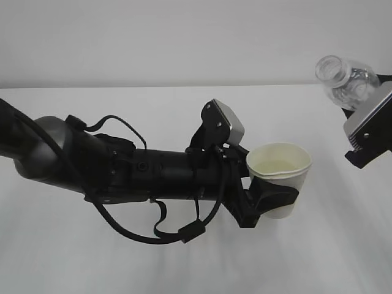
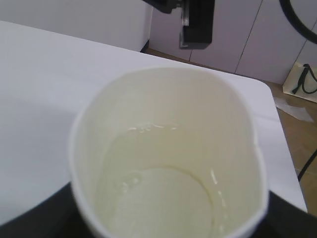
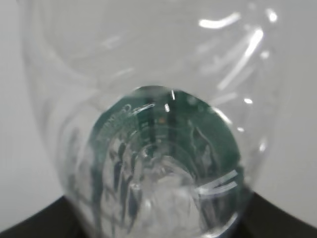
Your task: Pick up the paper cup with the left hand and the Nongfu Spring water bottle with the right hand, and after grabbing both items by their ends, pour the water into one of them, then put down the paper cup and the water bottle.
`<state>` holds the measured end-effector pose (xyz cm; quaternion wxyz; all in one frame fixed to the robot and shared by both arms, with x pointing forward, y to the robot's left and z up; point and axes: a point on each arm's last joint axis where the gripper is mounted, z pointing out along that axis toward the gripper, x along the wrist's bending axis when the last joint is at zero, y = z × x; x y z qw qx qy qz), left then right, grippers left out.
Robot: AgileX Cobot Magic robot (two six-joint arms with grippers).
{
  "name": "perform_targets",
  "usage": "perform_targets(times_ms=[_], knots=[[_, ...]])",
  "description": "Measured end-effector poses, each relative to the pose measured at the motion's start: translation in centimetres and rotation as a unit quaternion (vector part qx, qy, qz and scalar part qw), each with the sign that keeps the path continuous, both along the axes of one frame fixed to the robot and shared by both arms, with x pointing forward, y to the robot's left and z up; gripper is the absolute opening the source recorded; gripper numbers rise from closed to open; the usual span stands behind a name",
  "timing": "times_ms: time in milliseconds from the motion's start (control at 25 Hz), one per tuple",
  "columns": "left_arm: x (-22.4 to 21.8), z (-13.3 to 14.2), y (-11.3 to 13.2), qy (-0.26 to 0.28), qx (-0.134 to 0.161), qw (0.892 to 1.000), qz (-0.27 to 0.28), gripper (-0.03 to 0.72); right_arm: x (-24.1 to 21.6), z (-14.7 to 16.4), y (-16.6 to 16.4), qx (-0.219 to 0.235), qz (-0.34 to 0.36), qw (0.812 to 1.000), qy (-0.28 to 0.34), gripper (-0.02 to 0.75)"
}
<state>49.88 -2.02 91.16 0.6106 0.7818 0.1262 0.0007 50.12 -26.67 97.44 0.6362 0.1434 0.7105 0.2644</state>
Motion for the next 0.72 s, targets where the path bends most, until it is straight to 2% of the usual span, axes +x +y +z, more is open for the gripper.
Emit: perform_targets(times_ms=[200, 560, 720], knots=[[0.07, 0.04, 0.00, 0.002, -0.003, 1.000, 0.005, 0.475, 0.00, 0.00, 0.00, 0.095, -0.005, 0.995, 0.019, 0.382], [0.10, 0.05, 0.01, 0.003, -0.003, 1.000, 0.006, 0.475, 0.00, 0.00, 0.00, 0.204, -0.011, 0.978, 0.040, 0.382], [0.10, 0.05, 0.01, 0.003, -0.003, 1.000, 0.006, 0.475, 0.00, 0.00, 0.00, 0.265, -0.014, 0.963, 0.052, 0.382]])
